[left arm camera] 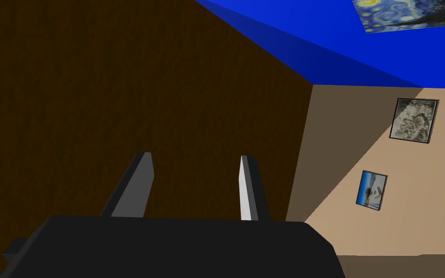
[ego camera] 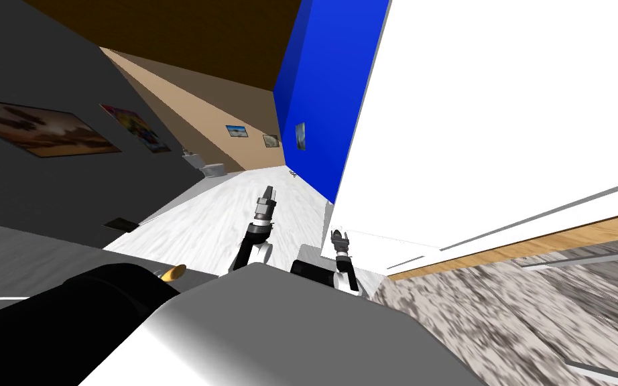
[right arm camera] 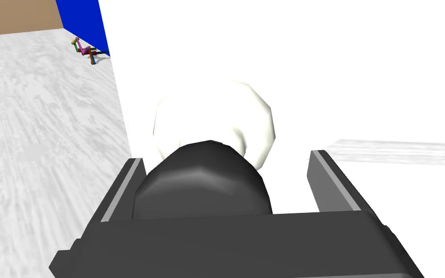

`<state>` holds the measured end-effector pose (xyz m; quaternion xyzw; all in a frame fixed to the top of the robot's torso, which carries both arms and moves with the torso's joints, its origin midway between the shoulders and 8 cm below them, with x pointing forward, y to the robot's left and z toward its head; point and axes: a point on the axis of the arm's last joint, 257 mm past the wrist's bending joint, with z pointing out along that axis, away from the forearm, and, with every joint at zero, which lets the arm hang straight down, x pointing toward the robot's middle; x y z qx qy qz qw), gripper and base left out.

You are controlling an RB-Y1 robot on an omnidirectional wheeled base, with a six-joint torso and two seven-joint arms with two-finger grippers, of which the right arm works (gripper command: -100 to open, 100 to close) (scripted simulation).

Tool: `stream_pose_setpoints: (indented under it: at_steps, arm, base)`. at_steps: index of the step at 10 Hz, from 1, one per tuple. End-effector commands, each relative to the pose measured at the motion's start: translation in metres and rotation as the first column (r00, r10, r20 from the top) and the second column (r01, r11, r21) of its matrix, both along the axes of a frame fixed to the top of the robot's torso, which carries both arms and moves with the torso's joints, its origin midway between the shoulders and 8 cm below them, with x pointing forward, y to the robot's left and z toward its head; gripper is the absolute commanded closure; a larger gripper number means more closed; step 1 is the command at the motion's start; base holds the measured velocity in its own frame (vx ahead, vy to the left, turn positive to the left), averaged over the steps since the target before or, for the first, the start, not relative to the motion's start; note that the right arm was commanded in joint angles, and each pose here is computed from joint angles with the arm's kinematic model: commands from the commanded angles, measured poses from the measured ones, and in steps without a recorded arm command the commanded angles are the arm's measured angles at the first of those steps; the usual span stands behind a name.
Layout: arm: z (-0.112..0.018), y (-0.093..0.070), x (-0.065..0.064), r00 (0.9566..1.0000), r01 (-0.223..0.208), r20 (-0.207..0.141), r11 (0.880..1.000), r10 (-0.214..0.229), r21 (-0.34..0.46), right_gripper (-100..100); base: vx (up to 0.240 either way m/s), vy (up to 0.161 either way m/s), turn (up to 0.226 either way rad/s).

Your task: Push the door open

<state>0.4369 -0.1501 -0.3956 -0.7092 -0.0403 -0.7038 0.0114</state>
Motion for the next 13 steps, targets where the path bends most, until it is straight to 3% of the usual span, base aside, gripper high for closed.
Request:
stream_pose_setpoints:
  at_steps: [1,2,7,9,13]
  arm:
    - [-0.002,-0.023,0.002,0.9993,0.037,0.002,0.999,-0.037,-0.01,100]
    - [-0.002,-0.023,0.002,0.9993,0.037,0.002,0.999,-0.037,-0.01,100]
    - [0.001,-0.054,0.007,0.9928,0.12,0.008,0.993,-0.12,-0.005,100]
    - [0.001,-0.054,0.007,0.9928,0.12,0.008,0.993,-0.12,-0.005,100]
    - [0.003,-0.072,0.01,0.983,0.183,0.01,0.983,-0.183,0.011,100]
  base:
    - [0.119,0.074,-0.064]
    - [0.071,0.059,-0.031]
    - [0.128,0.095,-0.064]
    - [0.074,0.048,-0.003]
    - [0.112,0.079,-0.063]
